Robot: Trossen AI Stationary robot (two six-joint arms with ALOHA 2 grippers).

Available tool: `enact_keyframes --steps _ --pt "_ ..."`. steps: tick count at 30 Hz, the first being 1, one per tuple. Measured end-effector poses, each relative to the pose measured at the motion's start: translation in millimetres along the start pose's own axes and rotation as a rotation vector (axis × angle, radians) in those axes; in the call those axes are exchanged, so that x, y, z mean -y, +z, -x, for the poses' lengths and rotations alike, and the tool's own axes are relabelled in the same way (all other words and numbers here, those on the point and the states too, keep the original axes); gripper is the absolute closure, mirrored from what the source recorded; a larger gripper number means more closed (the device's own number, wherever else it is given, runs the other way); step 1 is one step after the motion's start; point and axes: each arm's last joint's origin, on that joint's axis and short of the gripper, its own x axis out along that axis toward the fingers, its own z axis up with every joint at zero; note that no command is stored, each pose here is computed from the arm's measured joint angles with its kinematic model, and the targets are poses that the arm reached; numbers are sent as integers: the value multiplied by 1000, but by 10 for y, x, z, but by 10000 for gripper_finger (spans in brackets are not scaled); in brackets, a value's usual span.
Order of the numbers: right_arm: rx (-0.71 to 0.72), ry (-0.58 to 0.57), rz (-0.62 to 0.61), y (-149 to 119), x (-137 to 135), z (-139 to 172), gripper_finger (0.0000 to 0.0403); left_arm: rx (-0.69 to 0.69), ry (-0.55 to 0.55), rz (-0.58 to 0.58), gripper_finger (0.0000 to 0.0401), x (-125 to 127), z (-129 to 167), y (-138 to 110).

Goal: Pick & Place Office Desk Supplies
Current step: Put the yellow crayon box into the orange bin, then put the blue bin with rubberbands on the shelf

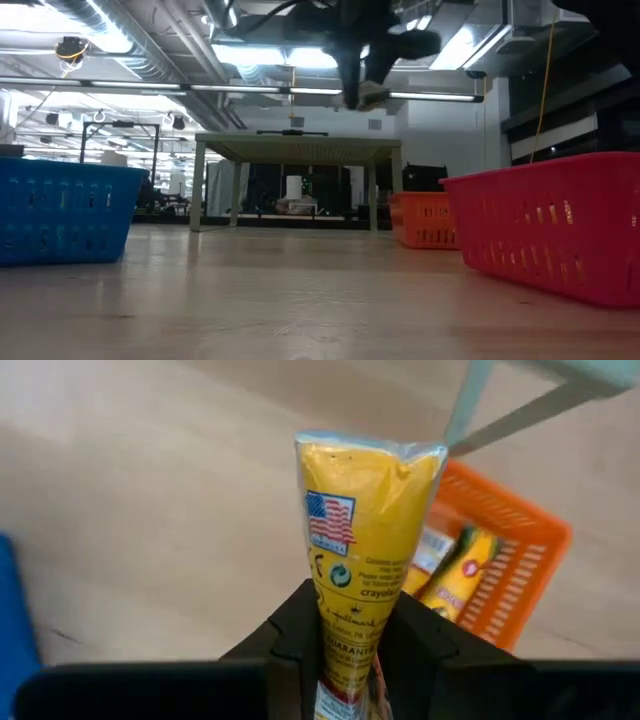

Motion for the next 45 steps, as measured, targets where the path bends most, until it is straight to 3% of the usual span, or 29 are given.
enact_keyframes --steps 7,17,26,36,45 --pt "0 -64 -67 116 175 -113 328 -9 0 5 194 -3 2 -8" --pt "-153 -284 -90 -153 677 -515 324 -11 -2 6 194 -3 2 -9" --pt "-113 -49 -177 -254 869 -624 323 -11 -1 3 194 -3 2 -9" --pt "-163 -48 -206 -295 939 -850 319 -9 5 4 194 -5 0 -9" --pt "-155 -22 -199 -297 912 -853 227 -5 23 13 194 -11 0 -11"
